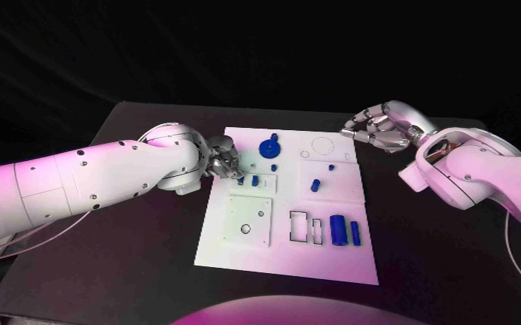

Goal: Assemble the parts on the task board

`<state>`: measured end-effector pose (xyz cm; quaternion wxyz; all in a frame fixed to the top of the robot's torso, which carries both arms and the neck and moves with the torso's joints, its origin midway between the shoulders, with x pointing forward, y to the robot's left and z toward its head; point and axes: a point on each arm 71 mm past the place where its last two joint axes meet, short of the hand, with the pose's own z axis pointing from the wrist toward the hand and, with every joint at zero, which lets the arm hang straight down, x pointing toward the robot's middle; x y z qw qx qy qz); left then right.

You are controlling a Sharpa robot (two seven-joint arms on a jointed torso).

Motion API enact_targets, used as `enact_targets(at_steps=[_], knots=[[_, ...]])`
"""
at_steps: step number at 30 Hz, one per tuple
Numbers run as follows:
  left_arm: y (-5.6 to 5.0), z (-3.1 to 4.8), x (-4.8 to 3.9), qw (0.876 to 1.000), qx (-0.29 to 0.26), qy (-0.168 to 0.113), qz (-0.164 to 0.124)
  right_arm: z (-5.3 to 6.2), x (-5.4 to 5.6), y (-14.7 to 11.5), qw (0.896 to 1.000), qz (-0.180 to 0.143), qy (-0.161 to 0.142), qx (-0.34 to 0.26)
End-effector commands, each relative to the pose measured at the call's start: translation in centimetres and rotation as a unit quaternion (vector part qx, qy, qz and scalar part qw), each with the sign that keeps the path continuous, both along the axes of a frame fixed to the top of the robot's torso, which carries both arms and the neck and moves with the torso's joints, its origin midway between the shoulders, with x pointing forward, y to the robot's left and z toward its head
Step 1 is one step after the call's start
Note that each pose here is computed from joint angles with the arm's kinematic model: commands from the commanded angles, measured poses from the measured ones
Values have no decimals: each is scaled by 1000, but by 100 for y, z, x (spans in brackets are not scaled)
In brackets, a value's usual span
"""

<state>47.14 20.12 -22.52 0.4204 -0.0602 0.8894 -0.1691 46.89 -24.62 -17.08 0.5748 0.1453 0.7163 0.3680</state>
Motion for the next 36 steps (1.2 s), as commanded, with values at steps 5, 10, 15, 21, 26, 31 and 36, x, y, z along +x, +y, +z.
enact_targets(at_steps=[5, 10, 15, 21, 26, 31, 36], knots=[[6, -18, -20, 1000, 10, 4, -12, -4, -6, 0, 1000, 3, -1, -1], [17, -22, -23, 1000, 12, 7, -13, -4, -7, -2, 1000, 3, -1, -1], [13, -24, -31, 1000, 13, 9, -16, -5, -7, -2, 1000, 3, -1, -1], [-5, -26, -47, 1000, 11, 13, -19, -7, -7, -2, 1000, 3, -1, -1], [-15, -27, -55, 1000, 10, 14, -20, -8, -8, -1, 1000, 3, 0, -1], [-19, -27, -61, 1000, 10, 15, -22, -9, -8, -3, 1000, 3, 0, -1], [-19, -28, -62, 1000, 10, 15, -22, -9, -9, -5, 1000, 3, 0, -1]])
